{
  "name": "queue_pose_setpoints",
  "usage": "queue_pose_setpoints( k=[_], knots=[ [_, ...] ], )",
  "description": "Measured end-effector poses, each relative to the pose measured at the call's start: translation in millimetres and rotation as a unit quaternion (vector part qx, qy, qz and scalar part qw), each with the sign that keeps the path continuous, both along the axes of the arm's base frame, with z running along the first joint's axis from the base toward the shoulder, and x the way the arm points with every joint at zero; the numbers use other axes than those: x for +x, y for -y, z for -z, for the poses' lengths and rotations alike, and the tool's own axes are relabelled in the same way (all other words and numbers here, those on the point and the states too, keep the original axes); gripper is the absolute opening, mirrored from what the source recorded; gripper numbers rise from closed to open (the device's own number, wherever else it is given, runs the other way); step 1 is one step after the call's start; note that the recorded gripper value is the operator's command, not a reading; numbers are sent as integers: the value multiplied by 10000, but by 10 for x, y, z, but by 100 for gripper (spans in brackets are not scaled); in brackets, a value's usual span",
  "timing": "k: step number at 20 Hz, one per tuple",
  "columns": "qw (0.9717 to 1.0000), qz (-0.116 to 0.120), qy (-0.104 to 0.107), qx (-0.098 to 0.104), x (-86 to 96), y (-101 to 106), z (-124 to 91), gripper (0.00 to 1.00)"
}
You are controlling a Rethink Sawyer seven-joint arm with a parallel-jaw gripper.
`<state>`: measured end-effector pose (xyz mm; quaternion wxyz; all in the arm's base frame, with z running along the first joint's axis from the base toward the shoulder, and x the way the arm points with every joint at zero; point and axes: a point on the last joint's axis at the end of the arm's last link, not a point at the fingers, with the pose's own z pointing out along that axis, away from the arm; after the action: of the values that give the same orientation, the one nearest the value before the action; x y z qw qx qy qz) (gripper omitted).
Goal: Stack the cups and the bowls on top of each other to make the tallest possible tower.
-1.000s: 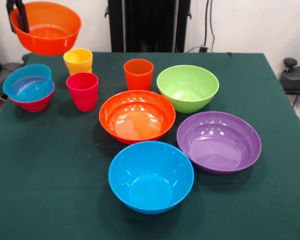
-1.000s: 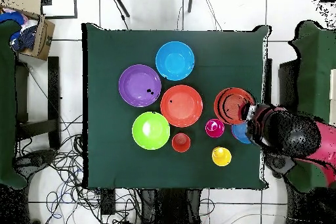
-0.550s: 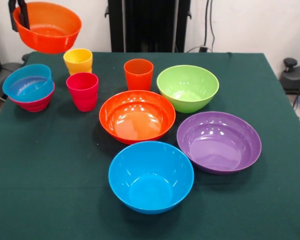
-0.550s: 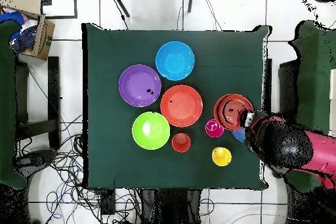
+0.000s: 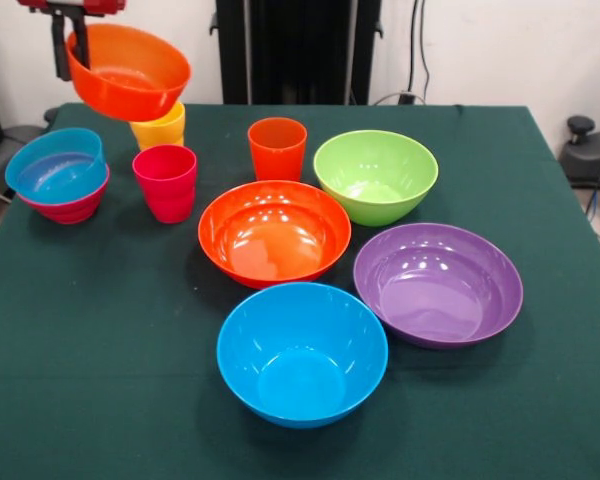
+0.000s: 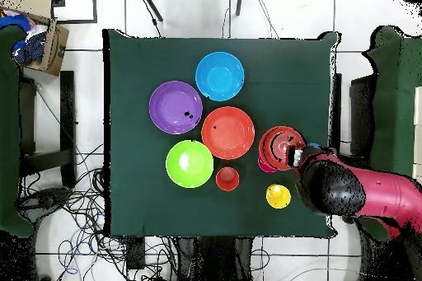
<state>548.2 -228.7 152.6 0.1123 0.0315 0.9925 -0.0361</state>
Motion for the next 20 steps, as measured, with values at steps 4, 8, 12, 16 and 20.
queue_pose_setpoints(
  k=[4,8,12,16,20],
  knots=[
    [9997,-241,35,-94,-111,-68,89,0],
    [9994,-325,-9,-126,-218,-65,142,0],
    [9994,-307,-68,-125,-320,-13,175,0],
    [9995,-264,-113,-115,-408,43,199,0],
    [9997,-163,-137,-91,-486,135,210,0]
  ],
)
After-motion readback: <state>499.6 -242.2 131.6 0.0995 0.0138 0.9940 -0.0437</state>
